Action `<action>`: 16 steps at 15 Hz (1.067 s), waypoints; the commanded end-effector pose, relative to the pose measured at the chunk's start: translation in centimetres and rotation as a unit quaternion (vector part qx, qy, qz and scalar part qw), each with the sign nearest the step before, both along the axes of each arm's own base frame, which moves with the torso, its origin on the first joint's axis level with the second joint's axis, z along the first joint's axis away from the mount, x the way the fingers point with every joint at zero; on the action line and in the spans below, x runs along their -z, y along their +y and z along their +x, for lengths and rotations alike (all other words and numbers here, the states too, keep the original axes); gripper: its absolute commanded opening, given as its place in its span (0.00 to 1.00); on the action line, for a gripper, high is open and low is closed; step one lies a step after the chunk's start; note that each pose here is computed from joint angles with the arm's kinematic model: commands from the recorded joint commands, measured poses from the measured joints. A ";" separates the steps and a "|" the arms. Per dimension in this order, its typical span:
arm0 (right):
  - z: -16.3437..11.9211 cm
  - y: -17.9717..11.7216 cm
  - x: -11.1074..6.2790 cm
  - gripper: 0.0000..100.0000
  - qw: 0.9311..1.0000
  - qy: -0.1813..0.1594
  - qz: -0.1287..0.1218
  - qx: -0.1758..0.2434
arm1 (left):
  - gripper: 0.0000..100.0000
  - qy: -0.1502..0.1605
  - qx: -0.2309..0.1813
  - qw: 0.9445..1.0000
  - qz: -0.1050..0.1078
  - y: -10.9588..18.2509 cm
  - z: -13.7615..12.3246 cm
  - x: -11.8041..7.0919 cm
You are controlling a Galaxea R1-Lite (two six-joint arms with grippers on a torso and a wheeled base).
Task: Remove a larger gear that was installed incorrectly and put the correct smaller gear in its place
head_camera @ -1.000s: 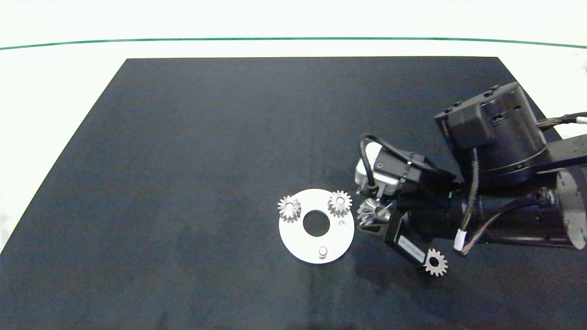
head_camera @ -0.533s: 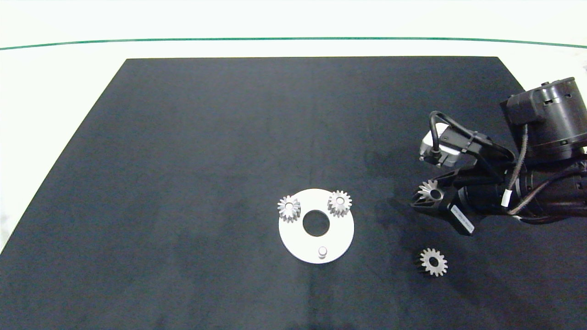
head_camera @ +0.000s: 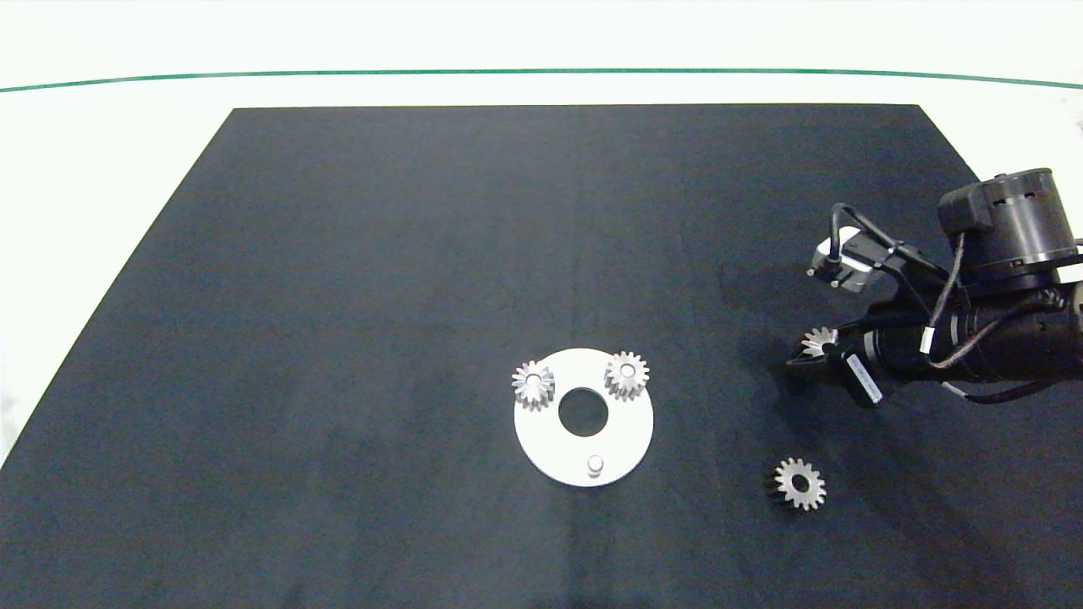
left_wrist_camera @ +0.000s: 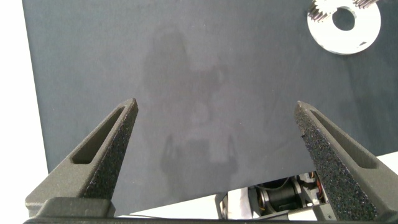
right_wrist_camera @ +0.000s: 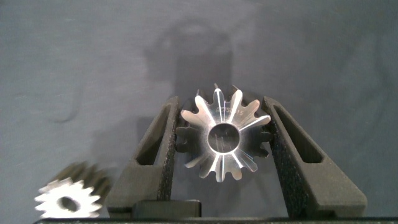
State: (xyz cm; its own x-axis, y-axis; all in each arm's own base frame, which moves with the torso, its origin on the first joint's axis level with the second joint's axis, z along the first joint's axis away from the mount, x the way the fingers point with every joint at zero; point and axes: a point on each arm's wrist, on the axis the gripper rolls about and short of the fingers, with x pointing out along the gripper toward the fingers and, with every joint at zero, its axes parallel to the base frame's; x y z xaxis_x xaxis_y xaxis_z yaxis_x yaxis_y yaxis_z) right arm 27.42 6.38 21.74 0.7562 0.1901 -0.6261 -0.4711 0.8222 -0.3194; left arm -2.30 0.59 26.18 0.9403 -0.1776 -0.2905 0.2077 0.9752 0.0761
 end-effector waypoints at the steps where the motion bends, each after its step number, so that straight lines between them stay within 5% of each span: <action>1: 0.3 -0.2 0.6 0.34 1.000 0.011 -0.001 0.005 | 1.00 0.001 0.000 1.000 0.000 0.0 -0.1 0.0; 8: 0.2 -1.2 1.7 0.34 0.999 0.028 -0.003 0.020 | 1.00 -0.002 0.000 1.000 0.000 0.1 -0.3 0.1; 9: 0.2 -1.3 1.7 1.00 0.999 0.028 -0.002 0.021 | 1.00 -0.002 0.000 1.000 0.000 0.1 -0.3 0.1; 14: -0.3 -1.2 1.6 1.00 1.000 0.023 0.007 0.011 | 1.00 -0.002 0.000 1.000 0.000 0.1 -0.3 0.1; 16: -2.0 -0.8 0.0 1.00 1.000 -0.003 0.013 -0.012 | 1.00 -0.004 0.000 1.000 -0.001 0.1 -0.4 0.2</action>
State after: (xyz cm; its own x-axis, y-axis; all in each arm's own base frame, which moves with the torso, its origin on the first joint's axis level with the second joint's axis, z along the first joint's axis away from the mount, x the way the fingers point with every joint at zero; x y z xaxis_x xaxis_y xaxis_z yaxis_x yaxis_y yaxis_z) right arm 26.72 5.30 20.58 0.7352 0.1980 -0.6483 -0.4768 0.8309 -0.2869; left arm -2.61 0.66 26.07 0.9433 -0.1778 -0.2803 0.2065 0.9755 0.0762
